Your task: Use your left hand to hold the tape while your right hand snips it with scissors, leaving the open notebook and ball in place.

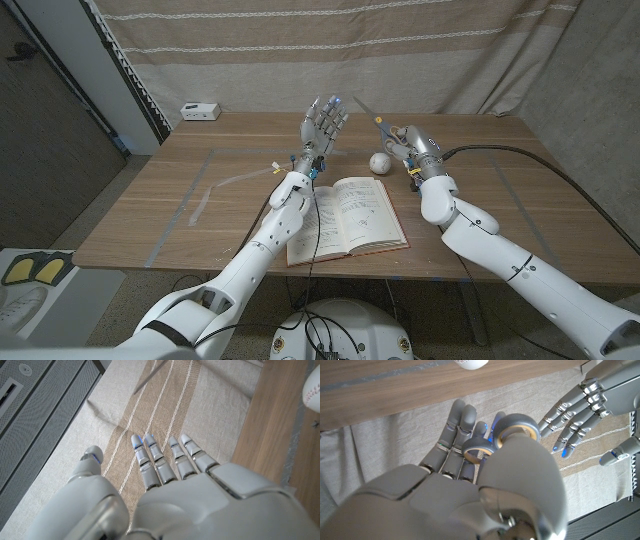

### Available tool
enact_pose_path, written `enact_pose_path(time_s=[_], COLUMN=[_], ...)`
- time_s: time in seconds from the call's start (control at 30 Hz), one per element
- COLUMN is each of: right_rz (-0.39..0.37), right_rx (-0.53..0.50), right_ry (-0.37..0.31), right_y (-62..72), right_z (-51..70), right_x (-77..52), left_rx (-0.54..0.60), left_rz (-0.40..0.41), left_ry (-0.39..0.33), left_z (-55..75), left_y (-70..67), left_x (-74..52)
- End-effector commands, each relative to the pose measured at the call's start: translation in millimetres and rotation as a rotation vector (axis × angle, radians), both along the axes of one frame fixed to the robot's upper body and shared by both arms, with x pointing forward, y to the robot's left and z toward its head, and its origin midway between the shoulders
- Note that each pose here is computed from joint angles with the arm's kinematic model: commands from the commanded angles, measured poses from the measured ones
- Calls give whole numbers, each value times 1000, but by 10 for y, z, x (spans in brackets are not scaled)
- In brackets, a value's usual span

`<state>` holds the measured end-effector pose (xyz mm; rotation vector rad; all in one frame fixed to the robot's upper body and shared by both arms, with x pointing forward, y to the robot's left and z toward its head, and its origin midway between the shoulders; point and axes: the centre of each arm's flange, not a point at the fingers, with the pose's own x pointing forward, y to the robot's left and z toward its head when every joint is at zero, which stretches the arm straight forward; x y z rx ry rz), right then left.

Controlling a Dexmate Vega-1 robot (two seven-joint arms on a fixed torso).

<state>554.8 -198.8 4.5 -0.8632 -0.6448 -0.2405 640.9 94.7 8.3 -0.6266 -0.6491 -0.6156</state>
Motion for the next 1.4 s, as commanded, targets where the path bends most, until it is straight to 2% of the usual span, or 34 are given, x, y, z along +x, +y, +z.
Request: enact_pose_path(time_s=[0.03, 0.27, 0.37, 0.53, 0.67, 1.0, 1.2, 1.4], right_rz=[91, 100, 118, 149, 164, 180, 201, 251], right_rx=[67, 75, 74, 96, 111, 170, 194, 254], right_ry=[39, 49, 50, 64, 74, 91, 115, 172], right_y=[-71, -145, -180, -265, -327, -373, -368, -395], right_z=[24, -18, -32, -65, -80, -66, -49, -56], right_x=[-53, -67, -98, -127, -154, -173, -181, -174], left_rx=[-12, -19, -85, -58, -51, -35, -24, -19], left_rz=[56, 86, 25, 81, 95, 107, 120, 138], left_ry=[2, -1, 27, -31, -24, -15, -32, -37], left_z=[-39, -106, -115, -51, -121, -226, -215, -205], left_y=[153, 195, 159, 156, 147, 173, 225, 278], left_x=[-115, -199, -229, -271, -322, -275, -245, -246])
